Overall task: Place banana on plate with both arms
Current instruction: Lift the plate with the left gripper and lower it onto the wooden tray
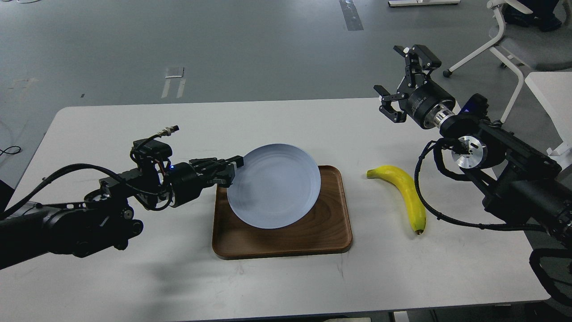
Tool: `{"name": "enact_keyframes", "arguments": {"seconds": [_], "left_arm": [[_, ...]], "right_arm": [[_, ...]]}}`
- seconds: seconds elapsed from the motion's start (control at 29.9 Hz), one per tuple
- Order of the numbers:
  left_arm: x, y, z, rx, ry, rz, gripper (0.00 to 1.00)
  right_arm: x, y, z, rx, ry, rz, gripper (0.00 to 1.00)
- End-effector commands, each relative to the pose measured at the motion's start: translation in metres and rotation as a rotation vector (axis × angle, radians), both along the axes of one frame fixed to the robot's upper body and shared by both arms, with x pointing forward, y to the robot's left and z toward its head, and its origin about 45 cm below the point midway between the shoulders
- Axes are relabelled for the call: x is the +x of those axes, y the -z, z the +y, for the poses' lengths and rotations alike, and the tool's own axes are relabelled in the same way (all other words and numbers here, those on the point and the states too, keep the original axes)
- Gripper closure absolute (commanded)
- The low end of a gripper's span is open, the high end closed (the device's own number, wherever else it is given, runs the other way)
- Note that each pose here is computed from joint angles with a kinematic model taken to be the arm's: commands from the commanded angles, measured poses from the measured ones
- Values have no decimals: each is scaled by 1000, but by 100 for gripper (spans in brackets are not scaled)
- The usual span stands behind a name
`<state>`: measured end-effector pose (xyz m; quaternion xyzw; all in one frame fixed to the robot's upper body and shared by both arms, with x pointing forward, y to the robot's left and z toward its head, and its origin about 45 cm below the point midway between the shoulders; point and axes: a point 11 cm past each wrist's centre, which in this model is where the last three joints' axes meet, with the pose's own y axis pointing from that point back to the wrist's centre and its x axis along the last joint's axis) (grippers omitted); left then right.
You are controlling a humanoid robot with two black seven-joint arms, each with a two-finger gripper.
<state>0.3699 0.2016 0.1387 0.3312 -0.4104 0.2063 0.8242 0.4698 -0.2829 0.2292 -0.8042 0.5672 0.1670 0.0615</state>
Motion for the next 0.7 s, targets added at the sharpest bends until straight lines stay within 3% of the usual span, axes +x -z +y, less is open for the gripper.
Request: {"name": "enact_keyframes", "arguments": {"seconds": [0.0, 0.17, 0.64, 0.67], "left_arm": [[5, 26, -24, 47, 14, 10, 100], [5, 33, -41, 48, 32, 12, 100], [-2, 43, -24, 95, 33, 31, 100], [-2, 43, -24, 93, 34, 28, 93]], "right_arm": [[-1, -4, -13, -4, 18, -8, 0], [-4, -3, -15, 17, 28, -8, 0], [-6, -3, -21, 12, 36, -7, 0], [-6, -3, -20, 13, 35, -6, 0]]}}
